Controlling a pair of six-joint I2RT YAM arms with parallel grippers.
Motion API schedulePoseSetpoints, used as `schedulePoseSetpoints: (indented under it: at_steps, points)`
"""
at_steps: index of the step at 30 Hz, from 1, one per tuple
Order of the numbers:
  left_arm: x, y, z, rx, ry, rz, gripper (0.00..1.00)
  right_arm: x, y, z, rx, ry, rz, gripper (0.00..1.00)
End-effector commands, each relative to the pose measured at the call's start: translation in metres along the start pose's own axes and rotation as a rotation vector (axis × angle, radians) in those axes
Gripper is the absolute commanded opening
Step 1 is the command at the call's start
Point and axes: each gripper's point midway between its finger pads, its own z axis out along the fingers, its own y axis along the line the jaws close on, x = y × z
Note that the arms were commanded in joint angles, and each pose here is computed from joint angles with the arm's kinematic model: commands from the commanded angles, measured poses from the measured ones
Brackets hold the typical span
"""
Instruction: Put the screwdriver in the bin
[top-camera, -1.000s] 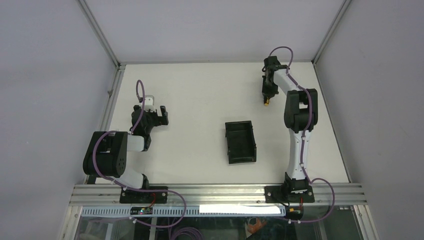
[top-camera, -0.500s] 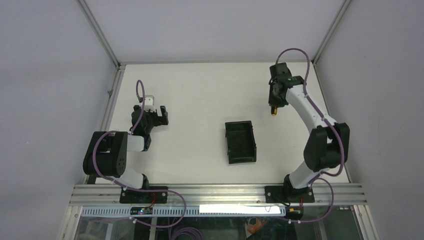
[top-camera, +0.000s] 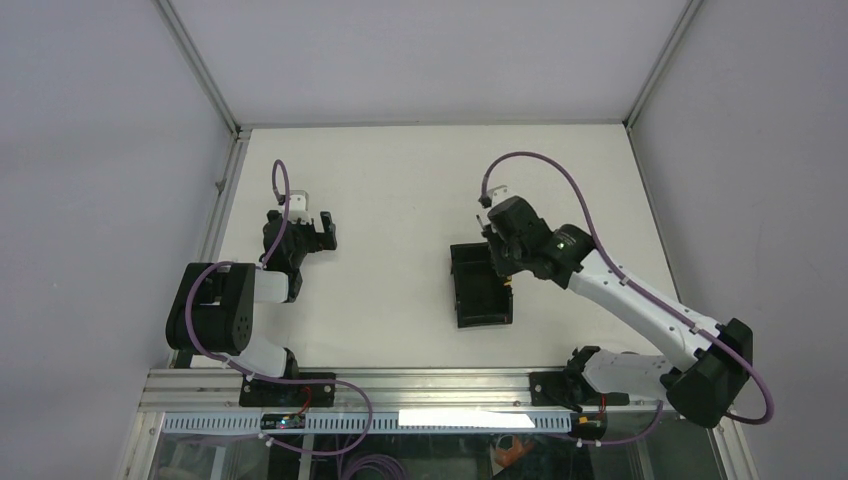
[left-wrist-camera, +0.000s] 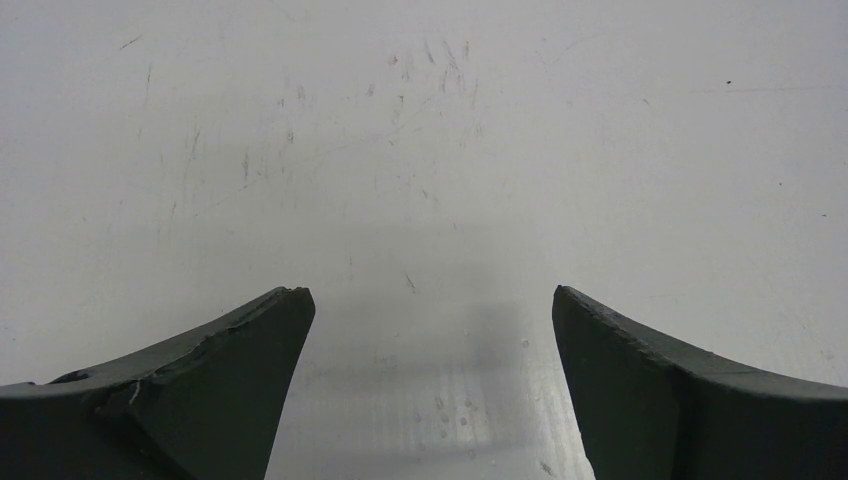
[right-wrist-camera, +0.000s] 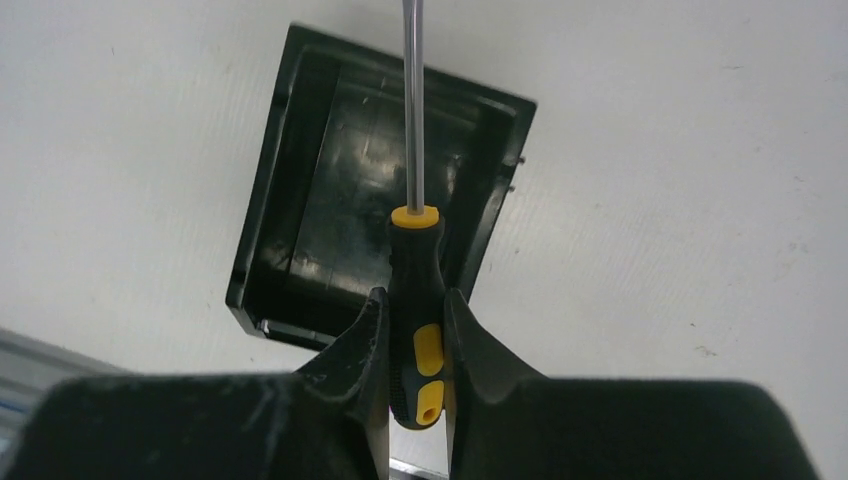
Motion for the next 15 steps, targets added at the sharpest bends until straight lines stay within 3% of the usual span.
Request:
schedulePoseSetpoints:
  at_steps: [1,9,15]
  points:
    - [-0.023,-0.007,0.001,0.024,-0.068,-0.016,0.99,0.018,0.023,0.008,-0.12,-0.015,-0.14,0.02]
    - [-0.023,-0.007,0.001,0.024,-0.067,-0.017,0.99,0.028,0.029,0.015,-0.162,-0.048,-0.196,0.04]
    - [-0.023,-0.007,0.002,0.022,-0.068,-0.017,0.99,0.037,0.038,0.027,-0.196,-0.004,-0.197,0.07]
